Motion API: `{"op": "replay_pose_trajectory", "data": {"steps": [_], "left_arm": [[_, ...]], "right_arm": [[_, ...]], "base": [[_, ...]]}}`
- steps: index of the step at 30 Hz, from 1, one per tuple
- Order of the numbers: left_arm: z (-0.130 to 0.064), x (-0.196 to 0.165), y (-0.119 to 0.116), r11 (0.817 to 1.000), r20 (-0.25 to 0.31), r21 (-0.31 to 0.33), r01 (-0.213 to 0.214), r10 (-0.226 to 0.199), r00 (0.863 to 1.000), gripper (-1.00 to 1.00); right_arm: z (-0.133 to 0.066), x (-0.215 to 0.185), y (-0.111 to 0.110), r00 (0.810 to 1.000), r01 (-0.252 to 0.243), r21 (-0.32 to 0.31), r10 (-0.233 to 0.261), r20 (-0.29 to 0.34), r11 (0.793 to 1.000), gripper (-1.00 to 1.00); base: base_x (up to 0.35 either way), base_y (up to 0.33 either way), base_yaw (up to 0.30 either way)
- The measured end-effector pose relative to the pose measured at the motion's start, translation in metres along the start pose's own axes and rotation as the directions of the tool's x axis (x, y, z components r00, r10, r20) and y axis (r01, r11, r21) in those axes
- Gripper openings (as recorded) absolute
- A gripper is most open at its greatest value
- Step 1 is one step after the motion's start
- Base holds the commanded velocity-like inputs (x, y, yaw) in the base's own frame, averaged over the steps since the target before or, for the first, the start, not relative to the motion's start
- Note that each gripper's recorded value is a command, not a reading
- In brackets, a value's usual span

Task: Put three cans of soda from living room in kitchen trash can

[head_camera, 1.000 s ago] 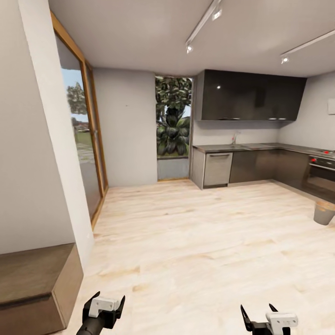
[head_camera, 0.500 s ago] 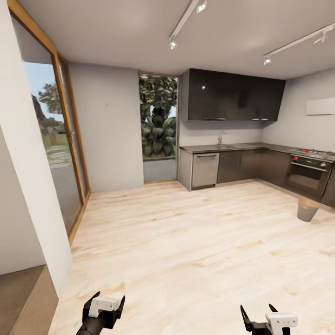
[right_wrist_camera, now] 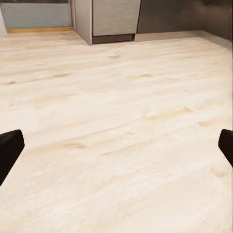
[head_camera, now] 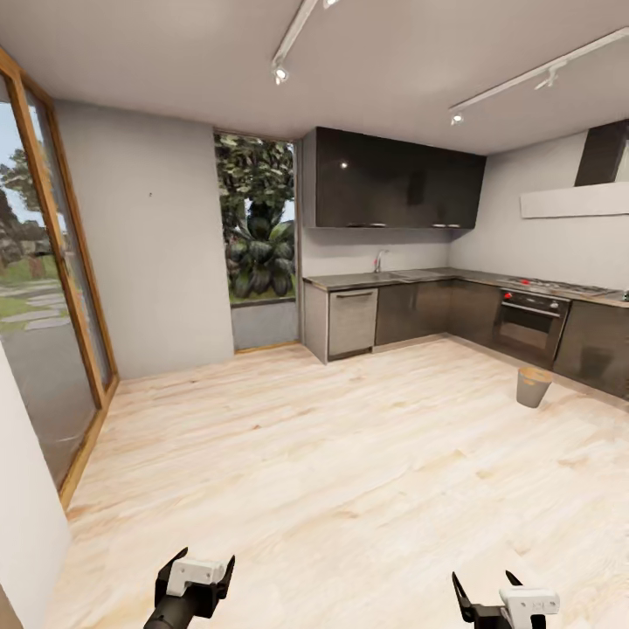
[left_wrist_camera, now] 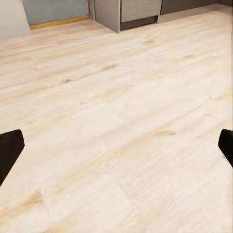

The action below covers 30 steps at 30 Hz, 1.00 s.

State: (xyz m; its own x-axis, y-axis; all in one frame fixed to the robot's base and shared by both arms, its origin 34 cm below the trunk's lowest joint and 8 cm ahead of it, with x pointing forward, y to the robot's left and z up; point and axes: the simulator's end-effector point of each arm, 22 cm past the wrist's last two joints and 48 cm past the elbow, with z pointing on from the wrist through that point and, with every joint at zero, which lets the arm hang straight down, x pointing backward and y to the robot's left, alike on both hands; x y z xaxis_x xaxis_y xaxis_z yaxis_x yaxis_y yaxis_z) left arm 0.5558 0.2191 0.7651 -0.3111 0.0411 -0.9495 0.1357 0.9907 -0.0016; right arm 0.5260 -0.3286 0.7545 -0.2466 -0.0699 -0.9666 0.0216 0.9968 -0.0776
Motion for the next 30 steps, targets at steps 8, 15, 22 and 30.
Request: {"op": "replay_pose_trajectory", "data": {"steps": [8, 15, 22, 30], "left_arm": [[0.0000, -0.0002, -0.0001, 1.000, 0.001, 0.001, 0.001, -0.001, 1.000, 1.00], [0.0000, -0.0002, -0.0001, 1.000, 0.000, 0.001, 0.000, 0.000, 1.000, 1.00], [0.0000, -0.0003, -0.0002, 1.000, 0.001, 0.001, 0.001, -0.001, 1.000, 1.00], [0.0000, -0.0002, -0.0001, 1.000, 0.001, 0.001, 0.001, -0.001, 1.000, 1.00]], "right_arm": [[0.0000, -0.0003, -0.0013, 1.000, 0.000, 0.003, 0.000, 0.001, 1.000, 1.00], [-0.0001, -0.0005, -0.0022, 1.000, 0.001, 0.005, -0.001, 0.001, 1.000, 1.00], [-0.0002, -0.0006, -0.0034, 1.000, 0.001, 0.006, -0.001, 0.001, 1.000, 1.00], [-0.0005, -0.0004, -0.0045, 1.000, 0.002, 0.008, -0.002, 0.001, 1.000, 1.00]], "base": [[0.323, 0.000, -0.252], [0.323, 0.000, -0.252], [0.323, 0.000, -0.252], [0.323, 0.000, -0.224]]}}
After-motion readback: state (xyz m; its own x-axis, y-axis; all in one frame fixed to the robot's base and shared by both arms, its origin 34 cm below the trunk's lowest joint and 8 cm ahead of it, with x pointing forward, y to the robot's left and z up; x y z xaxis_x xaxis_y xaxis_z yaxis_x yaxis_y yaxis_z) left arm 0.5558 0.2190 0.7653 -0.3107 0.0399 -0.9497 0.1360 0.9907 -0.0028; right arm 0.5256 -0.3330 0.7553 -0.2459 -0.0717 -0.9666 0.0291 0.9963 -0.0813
